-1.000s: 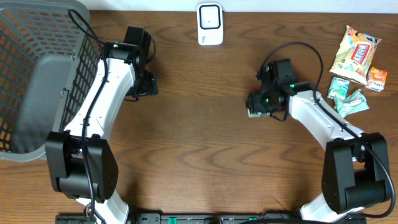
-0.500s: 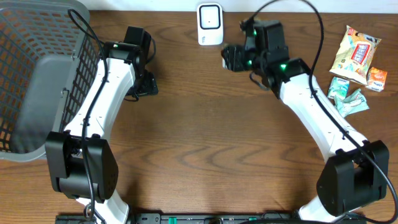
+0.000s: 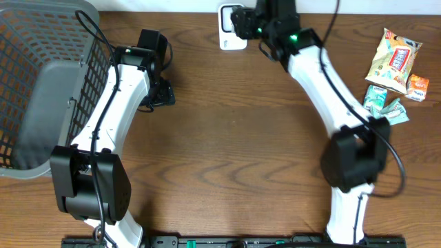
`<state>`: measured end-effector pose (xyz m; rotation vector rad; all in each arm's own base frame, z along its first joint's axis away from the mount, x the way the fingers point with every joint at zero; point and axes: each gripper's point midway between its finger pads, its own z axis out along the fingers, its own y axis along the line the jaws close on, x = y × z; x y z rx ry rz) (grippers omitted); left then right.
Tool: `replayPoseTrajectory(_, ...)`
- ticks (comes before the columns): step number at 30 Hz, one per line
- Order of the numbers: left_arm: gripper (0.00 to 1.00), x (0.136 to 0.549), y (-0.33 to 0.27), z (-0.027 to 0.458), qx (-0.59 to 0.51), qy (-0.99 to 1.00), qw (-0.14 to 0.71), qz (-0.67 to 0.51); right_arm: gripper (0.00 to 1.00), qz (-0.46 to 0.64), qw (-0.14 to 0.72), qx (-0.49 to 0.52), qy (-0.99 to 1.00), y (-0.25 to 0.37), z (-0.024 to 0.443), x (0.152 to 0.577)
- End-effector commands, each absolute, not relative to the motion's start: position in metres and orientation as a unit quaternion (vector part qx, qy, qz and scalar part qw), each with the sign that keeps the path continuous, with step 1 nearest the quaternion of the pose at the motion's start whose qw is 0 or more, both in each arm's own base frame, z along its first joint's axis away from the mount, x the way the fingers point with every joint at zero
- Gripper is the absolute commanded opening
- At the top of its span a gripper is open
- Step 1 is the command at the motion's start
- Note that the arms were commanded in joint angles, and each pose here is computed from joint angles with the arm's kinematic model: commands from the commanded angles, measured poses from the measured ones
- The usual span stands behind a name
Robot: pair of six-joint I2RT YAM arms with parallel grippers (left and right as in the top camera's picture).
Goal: Scan the item barcode
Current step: 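Raise the Zam-Buk tin up in front of the scanner, then carry the tin to the far right pile and release it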
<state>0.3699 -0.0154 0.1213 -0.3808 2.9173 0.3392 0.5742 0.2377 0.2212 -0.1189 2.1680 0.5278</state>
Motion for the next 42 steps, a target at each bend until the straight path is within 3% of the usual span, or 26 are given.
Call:
replayPoseTrajectory(1, 0.98, 0.368, -0.011, 0.124, -0.135, 0.979, 0.092, 0.12, 0.4, 0.191, 0.468, -0.05, 0.861, 0.243, 0.218, 0.607)
replayPoseTrajectory(14, 0.98, 0.368, -0.011, 0.124, -0.135, 0.979, 0.092, 0.12, 0.38, 0.174, 0.583, -0.051, 0.792, 0.257, 0.196, 0.676)
replayPoseTrajectory(20, 0.98, 0.368, -0.011, 0.124, -0.135, 0.979, 0.092, 0.12, 0.4, 0.142, 0.618, -0.061, 0.771, 0.253, 0.203, 0.685)
replayPoseTrajectory(31, 0.98, 0.368, -0.011, 0.124, -0.135, 0.979, 0.092, 0.12, 0.39, 0.15, 0.618, -0.067, 0.769, 0.269, 0.175, 0.686)
replayPoseTrajectory(42, 0.98, 0.368, -0.011, 0.124, -0.135, 0.979, 0.092, 0.12, 0.4, 0.151, 0.624, -0.066, 0.764, 0.268, 0.178, 0.688)
